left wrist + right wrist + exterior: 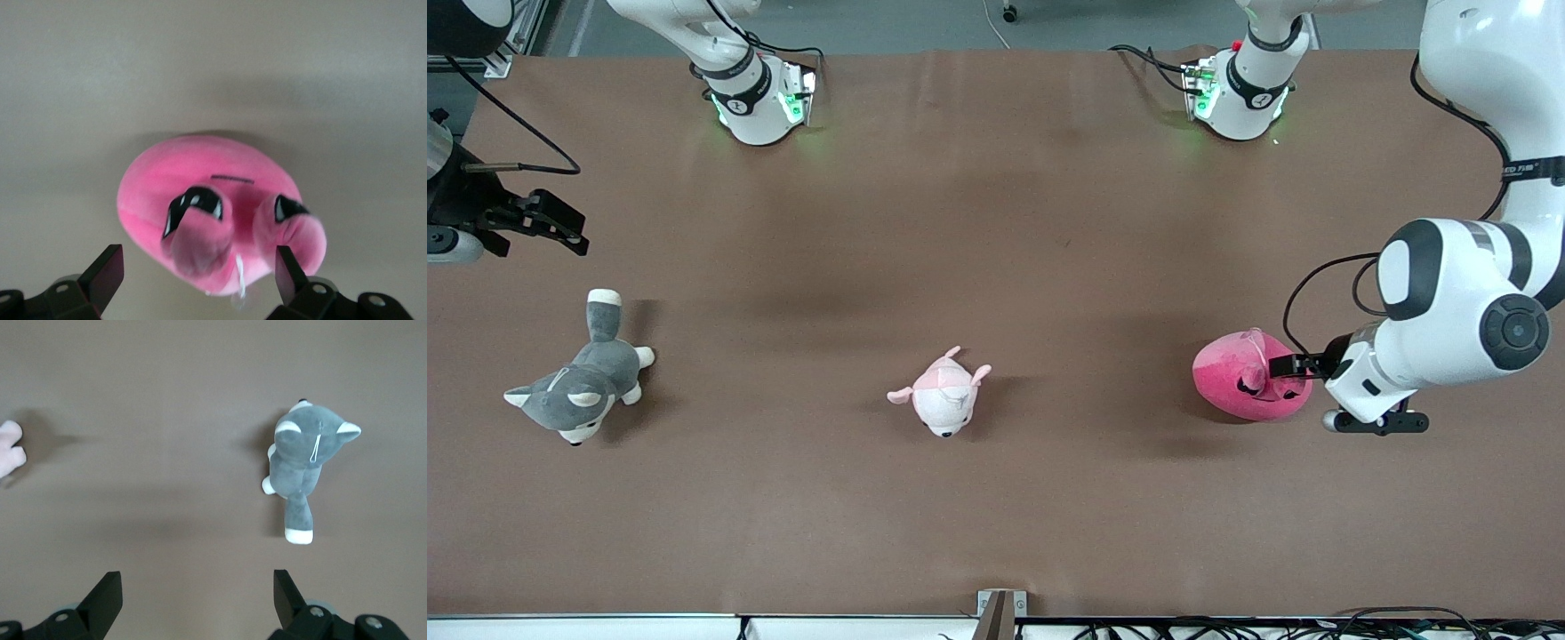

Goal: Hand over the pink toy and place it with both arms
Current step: 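Reach the left gripper down to the pink plush toy and grasp it, then lift the pink toy with the left gripper while the right gripper approaches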

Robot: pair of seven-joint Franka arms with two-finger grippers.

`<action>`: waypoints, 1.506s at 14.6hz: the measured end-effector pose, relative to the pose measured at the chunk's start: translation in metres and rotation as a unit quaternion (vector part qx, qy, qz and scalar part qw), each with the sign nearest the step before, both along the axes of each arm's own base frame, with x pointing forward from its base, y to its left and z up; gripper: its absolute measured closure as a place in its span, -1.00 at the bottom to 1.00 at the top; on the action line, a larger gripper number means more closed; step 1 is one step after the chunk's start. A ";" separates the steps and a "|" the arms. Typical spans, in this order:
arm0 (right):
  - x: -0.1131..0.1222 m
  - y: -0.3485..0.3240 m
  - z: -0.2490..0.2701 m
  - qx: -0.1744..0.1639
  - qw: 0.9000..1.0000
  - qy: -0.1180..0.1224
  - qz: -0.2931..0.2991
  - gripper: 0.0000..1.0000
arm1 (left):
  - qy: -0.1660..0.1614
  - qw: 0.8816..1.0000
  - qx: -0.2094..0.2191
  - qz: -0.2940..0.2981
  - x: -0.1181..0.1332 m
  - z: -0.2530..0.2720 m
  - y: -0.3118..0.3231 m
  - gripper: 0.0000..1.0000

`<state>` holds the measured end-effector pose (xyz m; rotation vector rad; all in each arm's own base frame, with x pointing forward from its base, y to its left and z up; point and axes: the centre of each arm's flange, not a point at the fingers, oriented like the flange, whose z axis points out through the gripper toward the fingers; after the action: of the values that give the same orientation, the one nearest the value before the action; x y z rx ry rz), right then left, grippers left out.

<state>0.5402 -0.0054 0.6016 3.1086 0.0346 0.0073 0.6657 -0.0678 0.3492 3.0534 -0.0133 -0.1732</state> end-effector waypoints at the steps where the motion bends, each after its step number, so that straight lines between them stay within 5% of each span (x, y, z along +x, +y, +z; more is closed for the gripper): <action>1: 0.000 0.000 -0.003 0.000 1.000 0.007 0.000 -1.00 | -0.005 1.000 -0.001 0.001 0.002 -0.005 -0.001 -1.00; 3: 0.003 0.000 -0.011 0.000 1.000 0.019 0.000 -1.00 | -0.006 1.000 -0.001 0.003 0.005 -0.016 0.001 -0.68; 5: 0.007 0.000 -0.021 0.000 1.000 0.028 0.000 -1.00 | -0.004 1.000 -0.001 0.005 0.006 -0.022 0.004 -0.59; 11: 0.014 0.001 -0.024 0.000 1.000 0.030 0.001 -1.00 | -0.004 0.998 0.004 0.055 0.009 -0.020 0.008 0.57; 19: 0.014 0.007 -0.024 0.047 0.998 0.033 -0.007 -1.00 | -0.042 0.990 -0.034 0.126 0.011 0.049 -0.085 0.71; 22: 0.014 0.010 -0.024 0.052 0.998 0.033 -0.005 -0.77 | -0.057 0.983 -0.074 0.161 0.000 0.098 -0.150 0.71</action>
<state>0.5537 0.0048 0.5779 3.2113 0.0197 -0.0963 0.6658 -0.2178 0.4471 2.8614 0.4361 0.0250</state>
